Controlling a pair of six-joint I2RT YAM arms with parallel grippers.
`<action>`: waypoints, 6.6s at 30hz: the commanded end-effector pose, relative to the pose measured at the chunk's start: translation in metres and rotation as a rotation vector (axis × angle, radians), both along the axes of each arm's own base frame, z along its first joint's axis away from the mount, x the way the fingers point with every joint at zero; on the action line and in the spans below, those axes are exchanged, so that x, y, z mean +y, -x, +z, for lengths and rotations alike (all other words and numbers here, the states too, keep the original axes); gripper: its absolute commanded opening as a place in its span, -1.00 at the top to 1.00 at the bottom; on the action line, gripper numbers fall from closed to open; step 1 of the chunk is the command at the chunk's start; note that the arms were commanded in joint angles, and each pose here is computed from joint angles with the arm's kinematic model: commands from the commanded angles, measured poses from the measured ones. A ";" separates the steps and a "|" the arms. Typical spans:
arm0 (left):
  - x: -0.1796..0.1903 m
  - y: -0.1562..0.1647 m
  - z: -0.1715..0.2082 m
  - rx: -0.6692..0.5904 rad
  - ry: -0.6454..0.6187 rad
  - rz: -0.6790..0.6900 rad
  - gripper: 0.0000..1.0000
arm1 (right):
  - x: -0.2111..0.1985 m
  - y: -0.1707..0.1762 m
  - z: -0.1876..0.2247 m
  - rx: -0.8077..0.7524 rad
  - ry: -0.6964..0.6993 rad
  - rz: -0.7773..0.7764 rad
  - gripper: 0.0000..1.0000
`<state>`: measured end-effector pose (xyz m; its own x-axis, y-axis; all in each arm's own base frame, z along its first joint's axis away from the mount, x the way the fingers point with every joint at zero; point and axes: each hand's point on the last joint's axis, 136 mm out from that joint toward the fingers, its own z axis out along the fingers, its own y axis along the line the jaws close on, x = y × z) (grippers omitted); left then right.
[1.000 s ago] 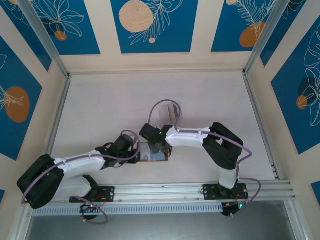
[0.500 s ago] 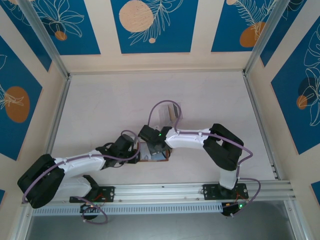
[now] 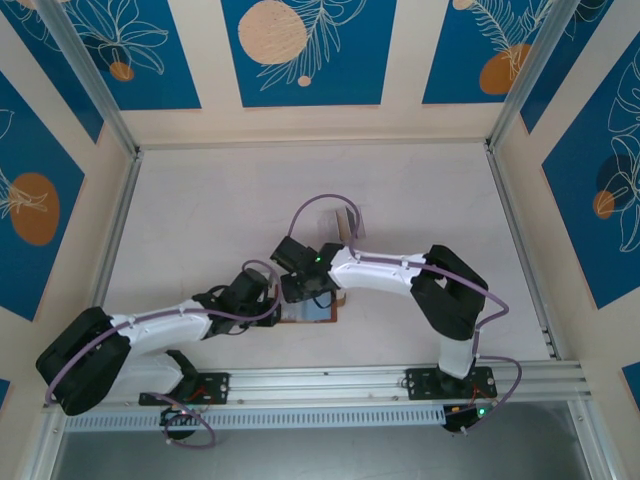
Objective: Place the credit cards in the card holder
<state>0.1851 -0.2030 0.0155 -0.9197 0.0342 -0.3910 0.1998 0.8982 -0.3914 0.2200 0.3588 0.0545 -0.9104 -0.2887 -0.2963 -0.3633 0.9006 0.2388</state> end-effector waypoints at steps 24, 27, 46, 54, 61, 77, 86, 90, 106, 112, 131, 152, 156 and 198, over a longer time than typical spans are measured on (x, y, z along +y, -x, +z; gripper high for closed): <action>0.018 0.012 -0.012 0.010 -0.034 0.062 0.46 | -0.051 -0.002 0.020 -0.013 -0.140 -0.132 -0.03; 0.016 0.011 -0.010 0.007 -0.028 0.057 0.45 | -0.030 0.005 0.012 0.055 -0.207 -0.094 -0.05; 0.017 0.013 -0.013 0.016 -0.036 0.047 0.45 | -0.055 -0.013 0.012 -0.144 0.113 -0.069 -0.08; 0.017 0.013 -0.013 0.017 -0.037 0.048 0.46 | -0.057 -0.020 -0.011 -0.116 0.160 -0.054 -0.05; 0.016 0.013 -0.012 0.015 -0.038 0.045 0.46 | -0.062 -0.012 -0.035 -0.074 0.195 -0.062 0.03; 0.014 0.012 -0.012 0.017 -0.035 0.036 0.46 | -0.062 -0.012 -0.018 -0.158 0.267 -0.047 0.59; 0.003 0.011 -0.009 0.008 -0.016 -0.001 0.46 | -0.035 -0.015 0.004 -0.127 0.150 -0.014 0.96; -0.006 0.011 -0.010 0.008 -0.007 -0.021 0.47 | -0.028 -0.015 0.003 -0.085 0.114 -0.016 0.99; -0.034 0.005 -0.019 0.020 0.031 -0.032 0.48 | 0.002 0.005 -0.006 0.177 -0.231 -0.060 0.24; -0.035 0.005 -0.022 0.028 0.029 -0.030 0.48 | 0.009 0.010 0.007 0.187 -0.321 -0.057 0.06; -0.022 0.007 -0.008 -0.007 0.001 -0.027 0.30 | -0.044 0.002 0.067 -0.115 -0.207 -0.039 -0.18; -0.028 0.005 -0.011 0.005 0.000 -0.042 0.30 | -0.089 -0.006 0.011 -0.080 0.065 -0.135 -0.15; -0.030 0.005 -0.013 0.010 -0.002 -0.047 0.30 | -0.091 0.002 0.006 -0.051 0.066 -0.135 -0.16; -0.036 0.006 -0.019 0.025 0.017 -0.056 0.33 | -0.041 0.019 0.016 0.029 -0.128 -0.047 -0.07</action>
<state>0.1885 -0.2122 0.0099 -0.9147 0.0400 -0.4021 0.1845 0.9267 -0.3275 0.1999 0.2945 0.0506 -0.9322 -0.2258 -0.2829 -0.2971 0.9238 0.2417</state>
